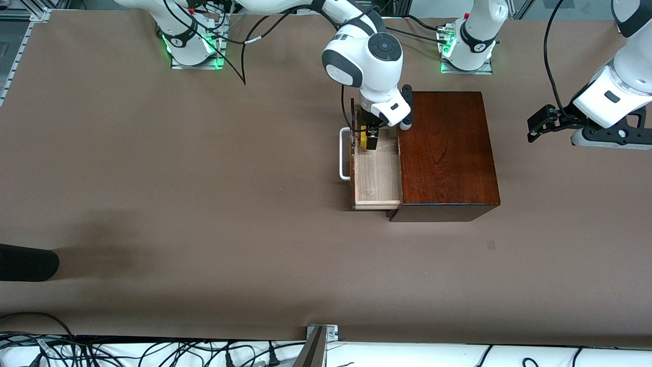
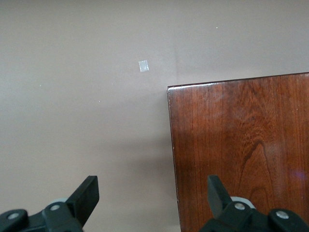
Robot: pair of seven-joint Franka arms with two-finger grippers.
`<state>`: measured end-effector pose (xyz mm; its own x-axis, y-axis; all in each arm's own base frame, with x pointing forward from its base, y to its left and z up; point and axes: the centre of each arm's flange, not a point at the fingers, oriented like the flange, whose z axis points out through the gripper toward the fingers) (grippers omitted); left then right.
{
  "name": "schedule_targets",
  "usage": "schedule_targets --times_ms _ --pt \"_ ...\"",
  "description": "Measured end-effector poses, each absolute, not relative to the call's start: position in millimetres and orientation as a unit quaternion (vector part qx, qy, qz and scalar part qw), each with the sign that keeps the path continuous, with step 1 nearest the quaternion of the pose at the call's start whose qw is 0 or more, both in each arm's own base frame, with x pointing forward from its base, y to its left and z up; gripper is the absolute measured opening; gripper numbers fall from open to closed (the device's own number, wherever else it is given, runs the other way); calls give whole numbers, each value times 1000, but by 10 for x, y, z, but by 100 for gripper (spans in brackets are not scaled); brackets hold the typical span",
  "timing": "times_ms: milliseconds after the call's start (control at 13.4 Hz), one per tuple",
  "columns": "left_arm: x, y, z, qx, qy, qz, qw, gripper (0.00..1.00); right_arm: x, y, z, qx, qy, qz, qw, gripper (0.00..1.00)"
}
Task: Open drawer, take yellow block, close drawer
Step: 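Lower the right gripper into the drawer and grasp the yellow cube, then lift the yellow cube out of the drawer with the right gripper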
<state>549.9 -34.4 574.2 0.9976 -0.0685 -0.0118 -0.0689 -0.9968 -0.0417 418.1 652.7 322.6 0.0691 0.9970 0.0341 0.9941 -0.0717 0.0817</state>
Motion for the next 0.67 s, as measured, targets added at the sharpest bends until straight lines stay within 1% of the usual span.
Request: schedule_targets --times_ms 75,225,300,374,449,524,674 --pt "5496 -345 5742 -999 34 6 21 100 4183 6526 3221 731 681 40 19 100" --pt "5494 -348 5742 -999 35 7 21 100 4187 6525 3203 731 681 40 19 93" --pt "5493 -350 5742 -999 35 7 21 100 4193 6527 3190 731 681 41 19 85" --pt "5493 -351 5741 -999 35 8 21 100 4200 6535 3175 731 680 45 18 70" --pt "5492 -351 5741 -999 35 8 21 100 4206 6541 3162 731 680 48 17 61" --pt "5492 -351 5741 -999 35 8 21 100 4214 6541 3166 732 680 50 17 55" --pt "5491 -352 5741 -999 35 8 21 100 4236 6529 3174 733 678 50 19 55"
